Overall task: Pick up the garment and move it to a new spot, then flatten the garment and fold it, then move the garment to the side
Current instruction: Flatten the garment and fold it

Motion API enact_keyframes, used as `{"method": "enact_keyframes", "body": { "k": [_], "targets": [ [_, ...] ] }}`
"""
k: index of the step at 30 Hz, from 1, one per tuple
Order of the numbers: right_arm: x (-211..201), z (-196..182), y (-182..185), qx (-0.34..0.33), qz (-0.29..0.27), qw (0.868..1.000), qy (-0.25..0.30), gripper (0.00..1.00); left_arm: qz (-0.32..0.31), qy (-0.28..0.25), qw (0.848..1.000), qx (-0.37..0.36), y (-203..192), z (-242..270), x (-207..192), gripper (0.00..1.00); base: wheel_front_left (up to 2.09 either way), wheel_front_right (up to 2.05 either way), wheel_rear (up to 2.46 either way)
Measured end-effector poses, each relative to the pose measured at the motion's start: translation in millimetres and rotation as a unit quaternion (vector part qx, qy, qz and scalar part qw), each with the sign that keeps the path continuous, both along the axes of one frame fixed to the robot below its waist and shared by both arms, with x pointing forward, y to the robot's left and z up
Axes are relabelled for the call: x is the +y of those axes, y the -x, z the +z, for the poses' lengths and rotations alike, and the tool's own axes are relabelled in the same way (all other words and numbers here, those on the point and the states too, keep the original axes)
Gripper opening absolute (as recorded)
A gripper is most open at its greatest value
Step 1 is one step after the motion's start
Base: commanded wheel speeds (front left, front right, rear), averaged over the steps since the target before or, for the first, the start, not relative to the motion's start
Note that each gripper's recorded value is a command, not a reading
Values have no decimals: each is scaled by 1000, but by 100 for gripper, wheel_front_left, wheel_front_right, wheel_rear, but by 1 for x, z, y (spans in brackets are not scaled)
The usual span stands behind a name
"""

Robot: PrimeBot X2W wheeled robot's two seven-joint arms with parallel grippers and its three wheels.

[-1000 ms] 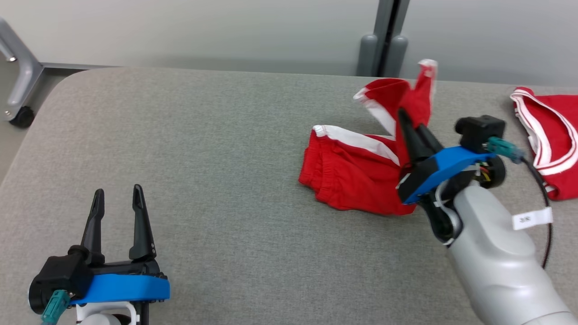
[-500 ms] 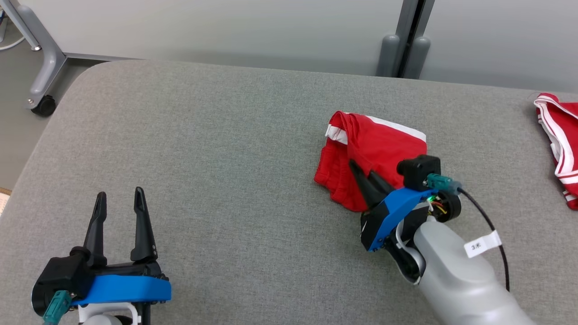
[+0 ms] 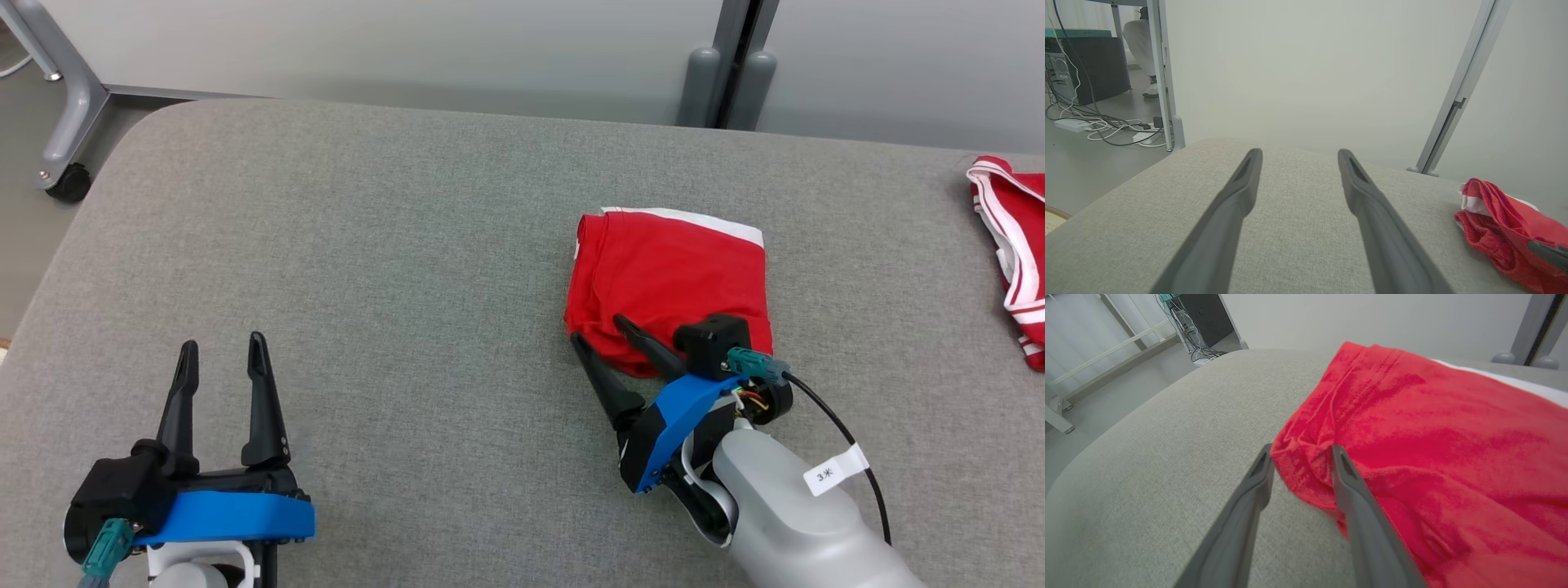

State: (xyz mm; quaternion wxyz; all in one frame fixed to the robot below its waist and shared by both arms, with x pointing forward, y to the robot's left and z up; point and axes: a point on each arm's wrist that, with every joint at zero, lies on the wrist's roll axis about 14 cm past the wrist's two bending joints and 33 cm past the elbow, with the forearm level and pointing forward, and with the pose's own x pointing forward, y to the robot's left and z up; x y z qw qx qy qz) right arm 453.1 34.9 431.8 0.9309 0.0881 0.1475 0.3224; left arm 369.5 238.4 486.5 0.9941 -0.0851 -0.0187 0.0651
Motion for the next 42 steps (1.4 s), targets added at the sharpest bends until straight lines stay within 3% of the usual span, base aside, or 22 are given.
{"method": "enact_keyframes", "body": {
  "k": [9,18,28,37,42],
  "targets": [
    [-3,38,1,-58,-5,998,-33,100,-20,0,1000,-6,-8,3,-13,100,0,0,0],
    [-86,69,-6,-123,-115,985,-35,100,-50,-5,999,-17,-20,9,-30,100,0,0,0],
    [-177,89,14,-168,-239,956,-19,100,-70,-30,997,-18,-27,11,-37,100,0,0,0],
    [-213,89,46,-177,-295,939,-2,100,-83,-55,995,-5,-21,6,-41,100,0,0,0],
    [-219,85,60,-171,-306,937,14,100,-83,-65,994,-3,-13,6,-39,100,0,0,0]
  ]
}}
